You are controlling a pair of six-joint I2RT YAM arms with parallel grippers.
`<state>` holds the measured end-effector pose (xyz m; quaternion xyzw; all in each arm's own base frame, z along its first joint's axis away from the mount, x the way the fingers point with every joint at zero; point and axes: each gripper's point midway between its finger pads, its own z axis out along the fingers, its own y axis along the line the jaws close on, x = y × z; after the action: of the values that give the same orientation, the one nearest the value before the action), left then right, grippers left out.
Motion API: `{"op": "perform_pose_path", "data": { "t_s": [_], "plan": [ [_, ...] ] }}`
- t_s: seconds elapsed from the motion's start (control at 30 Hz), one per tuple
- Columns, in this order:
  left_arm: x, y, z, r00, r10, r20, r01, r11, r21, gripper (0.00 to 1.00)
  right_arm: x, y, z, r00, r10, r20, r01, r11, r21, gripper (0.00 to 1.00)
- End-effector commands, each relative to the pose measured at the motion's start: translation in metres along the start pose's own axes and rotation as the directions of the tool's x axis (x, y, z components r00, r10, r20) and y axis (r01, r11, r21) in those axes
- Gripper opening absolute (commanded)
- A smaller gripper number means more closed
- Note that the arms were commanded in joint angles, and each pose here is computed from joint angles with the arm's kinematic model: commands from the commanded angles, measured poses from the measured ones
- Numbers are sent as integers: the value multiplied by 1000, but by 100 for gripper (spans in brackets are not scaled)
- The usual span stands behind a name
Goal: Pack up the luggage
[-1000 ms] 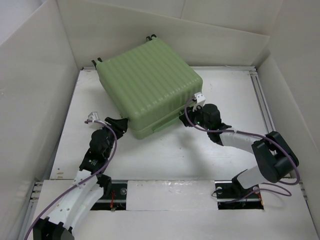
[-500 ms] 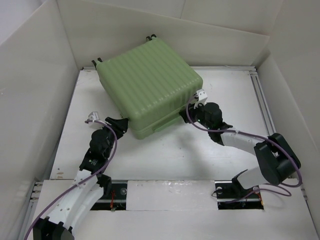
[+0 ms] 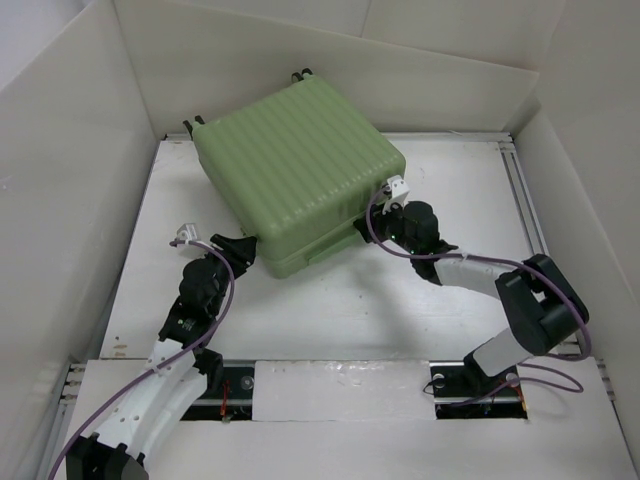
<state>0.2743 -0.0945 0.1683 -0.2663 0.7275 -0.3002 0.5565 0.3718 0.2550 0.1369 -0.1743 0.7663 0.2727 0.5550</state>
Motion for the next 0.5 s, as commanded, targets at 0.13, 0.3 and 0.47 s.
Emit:
{"op": "perform_pose_path", "data": {
  "t_s": [0.13, 0.3, 0.47],
  "plan": [
    [16, -15, -3, 997, 13, -79, -6, 996, 88, 41, -14, 30, 15, 996, -18, 82, 27, 994, -107, 40],
    [16, -15, -3, 997, 13, -79, -6, 996, 88, 41, -15, 29, 17, 996, -10, 92, 19, 995, -101, 17],
    [16, -15, -3, 997, 13, -79, -6, 996, 88, 41, -20, 31, 16, 993, 0, 122, 13, 994, -108, 22]
  ]
}}
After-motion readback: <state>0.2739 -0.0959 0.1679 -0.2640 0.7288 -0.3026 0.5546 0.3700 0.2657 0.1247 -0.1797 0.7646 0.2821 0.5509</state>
